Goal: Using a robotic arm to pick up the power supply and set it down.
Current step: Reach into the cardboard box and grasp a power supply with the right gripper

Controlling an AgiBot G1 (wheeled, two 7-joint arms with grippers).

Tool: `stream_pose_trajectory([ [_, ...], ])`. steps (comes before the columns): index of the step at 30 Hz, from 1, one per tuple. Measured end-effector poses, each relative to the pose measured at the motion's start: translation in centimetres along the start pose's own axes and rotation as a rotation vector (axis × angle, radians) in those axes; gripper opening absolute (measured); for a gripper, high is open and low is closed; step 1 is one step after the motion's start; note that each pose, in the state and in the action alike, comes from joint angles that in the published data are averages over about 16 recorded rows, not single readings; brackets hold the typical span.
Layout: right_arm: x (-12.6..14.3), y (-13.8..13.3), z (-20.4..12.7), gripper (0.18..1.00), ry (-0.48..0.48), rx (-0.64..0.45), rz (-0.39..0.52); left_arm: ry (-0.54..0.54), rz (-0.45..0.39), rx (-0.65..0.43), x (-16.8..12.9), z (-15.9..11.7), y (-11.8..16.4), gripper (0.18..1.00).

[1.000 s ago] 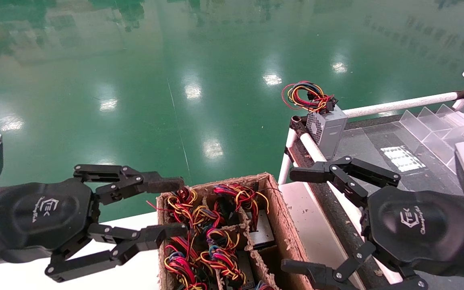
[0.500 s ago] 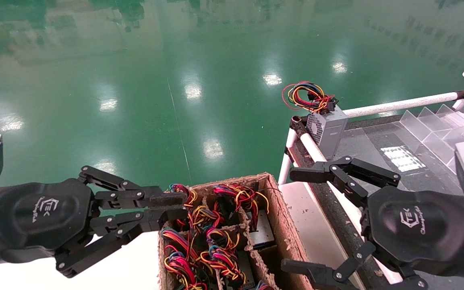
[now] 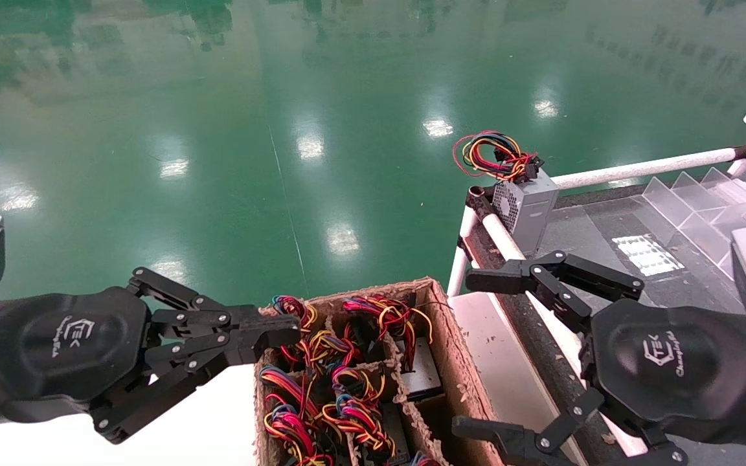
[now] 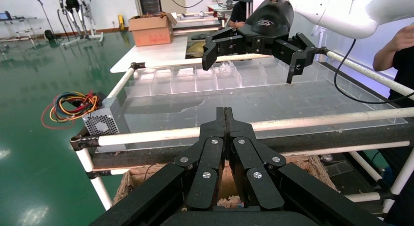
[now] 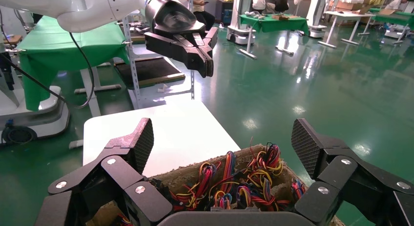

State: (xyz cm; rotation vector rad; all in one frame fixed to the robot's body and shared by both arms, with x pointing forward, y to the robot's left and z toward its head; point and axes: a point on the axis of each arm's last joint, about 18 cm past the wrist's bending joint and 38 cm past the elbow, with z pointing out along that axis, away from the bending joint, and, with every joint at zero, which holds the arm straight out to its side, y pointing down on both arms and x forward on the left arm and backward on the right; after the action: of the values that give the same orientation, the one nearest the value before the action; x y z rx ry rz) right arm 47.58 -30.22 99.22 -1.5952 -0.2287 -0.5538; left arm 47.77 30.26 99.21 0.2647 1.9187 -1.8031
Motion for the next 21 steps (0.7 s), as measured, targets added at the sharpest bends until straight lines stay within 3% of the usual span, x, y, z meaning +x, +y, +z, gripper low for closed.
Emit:
stream_pose_trajectory([
  [14, 0.0, 0.0, 0.0, 1.001, 0.0, 0.0, 0.0, 0.0, 0.0, 0.0, 0.0, 0.0, 0.0, 0.229],
  [21, 0.22, 0.23, 0.12, 1.001, 0.009, -0.006, 0.004, 0.0, 0.0, 0.0, 0.0, 0.0, 0.0, 0.308],
])
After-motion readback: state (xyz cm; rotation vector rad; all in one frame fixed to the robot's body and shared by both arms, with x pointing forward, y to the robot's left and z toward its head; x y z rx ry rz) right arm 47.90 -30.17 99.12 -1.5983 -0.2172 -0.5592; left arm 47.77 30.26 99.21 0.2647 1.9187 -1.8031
